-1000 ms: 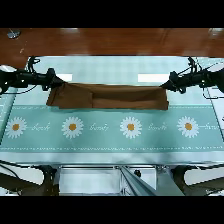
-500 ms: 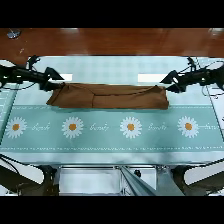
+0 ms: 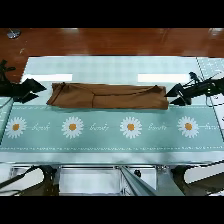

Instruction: Fold the shirts.

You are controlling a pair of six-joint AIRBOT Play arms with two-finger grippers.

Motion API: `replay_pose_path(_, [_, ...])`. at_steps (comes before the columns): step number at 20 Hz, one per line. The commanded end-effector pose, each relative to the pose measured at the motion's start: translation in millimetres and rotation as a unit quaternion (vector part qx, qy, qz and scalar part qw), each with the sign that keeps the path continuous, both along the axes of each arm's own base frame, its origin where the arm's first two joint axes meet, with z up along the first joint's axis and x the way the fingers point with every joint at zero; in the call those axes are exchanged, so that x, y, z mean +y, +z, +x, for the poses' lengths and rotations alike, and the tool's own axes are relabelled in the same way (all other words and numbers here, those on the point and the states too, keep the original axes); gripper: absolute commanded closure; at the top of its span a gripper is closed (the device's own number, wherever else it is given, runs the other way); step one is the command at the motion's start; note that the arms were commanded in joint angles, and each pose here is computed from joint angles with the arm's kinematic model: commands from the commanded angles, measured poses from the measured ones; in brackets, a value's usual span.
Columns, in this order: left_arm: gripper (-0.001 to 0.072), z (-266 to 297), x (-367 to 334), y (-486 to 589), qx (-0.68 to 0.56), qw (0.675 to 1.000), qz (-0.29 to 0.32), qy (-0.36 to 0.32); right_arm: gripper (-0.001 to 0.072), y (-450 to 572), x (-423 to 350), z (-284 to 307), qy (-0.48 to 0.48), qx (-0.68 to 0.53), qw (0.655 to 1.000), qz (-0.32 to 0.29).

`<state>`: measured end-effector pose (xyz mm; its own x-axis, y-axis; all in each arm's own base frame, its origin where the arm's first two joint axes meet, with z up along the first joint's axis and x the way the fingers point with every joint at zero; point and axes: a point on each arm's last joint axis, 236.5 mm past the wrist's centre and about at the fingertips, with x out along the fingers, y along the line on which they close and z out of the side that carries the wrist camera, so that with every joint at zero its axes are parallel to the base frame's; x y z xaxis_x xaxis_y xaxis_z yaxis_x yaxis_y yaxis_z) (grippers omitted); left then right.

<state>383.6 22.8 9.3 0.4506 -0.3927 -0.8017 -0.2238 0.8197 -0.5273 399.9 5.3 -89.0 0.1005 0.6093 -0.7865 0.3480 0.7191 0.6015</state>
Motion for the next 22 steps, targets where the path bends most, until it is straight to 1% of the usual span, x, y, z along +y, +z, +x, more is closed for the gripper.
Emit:
replay_pose_path(1, [0.0006, -20, -60, 11, -0.059, 0.998, -0.013, -0.029, 0.0096, 1, 40, 13, 0.007, -0.021, 0.999, 0.028])
replay_pose_path(2, [0.0007, -26, -85, 7, -0.053, 0.996, -0.016, -0.067, 0.0097, 1, 53, 14, 0.018, -0.022, 0.999, 0.032])
replay_pose_path(3, [0.0007, -31, -106, 3, -0.052, 0.993, -0.013, -0.108, 0.0123, 2, 61, 13, 0.030, -0.020, 0.999, 0.033])
replay_pose_path(4, [0.0007, -34, -125, -2, -0.050, 0.989, -0.012, -0.137, 0.0246, 5, 67, 13, 0.040, -0.022, 0.998, 0.033])
replay_pose_path(5, [0.0012, -36, -141, -7, -0.046, 0.986, -0.015, -0.157, 0.0528, 10, 70, 13, 0.050, -0.022, 0.998, 0.038])
replay_pose_path(6, [0.0187, -38, -156, -10, -0.042, 0.984, -0.019, -0.175, 0.0692, 20, 72, 12, 0.061, -0.026, 0.997, 0.042])
replay_pose_path(7, [0.0614, -38, -169, -11, -0.041, 0.981, -0.023, -0.187, 0.0691, 31, 68, 13, 0.066, -0.038, 0.996, 0.036])
replay_pose_path(8, [0.0684, -34, -184, -9, -0.049, 0.979, -0.034, -0.194, 0.0691, 42, 60, 13, 0.067, -0.053, 0.996, 0.020])
replay_pose_path(10, [0.0685, -27, -216, 3, -0.071, 0.974, -0.056, -0.206, 0.0691, 65, 40, 2, 0.085, -0.076, 0.993, -0.036])
replay_pose_path(13, [0.0685, -28, -279, 17, -0.117, 0.957, -0.050, -0.262, 0.0692, 104, 33, -36, 0.102, -0.123, 0.983, -0.089])
replay_pose_path(15, [0.0686, -41, -329, 8, -0.111, 0.940, -0.038, -0.322, 0.0692, 123, 41, -71, 0.106, -0.152, 0.978, -0.099])
replay_pose_path(17, [0.0686, -46, -375, -15, -0.084, 0.929, -0.026, -0.359, 0.0692, 139, 47, -103, 0.101, -0.179, 0.972, -0.115])
replay_pose_path(20, [0.0687, -49, -443, -45, -0.050, 0.922, -0.040, -0.382, 0.0691, 155, 49, -142, 0.081, -0.190, 0.969, -0.138])
replay_pose_path(22, [0.0686, -59, -482, -64, -0.029, 0.918, -0.050, -0.392, 0.0692, 168, 49, -155, 0.071, -0.201, 0.966, -0.149])
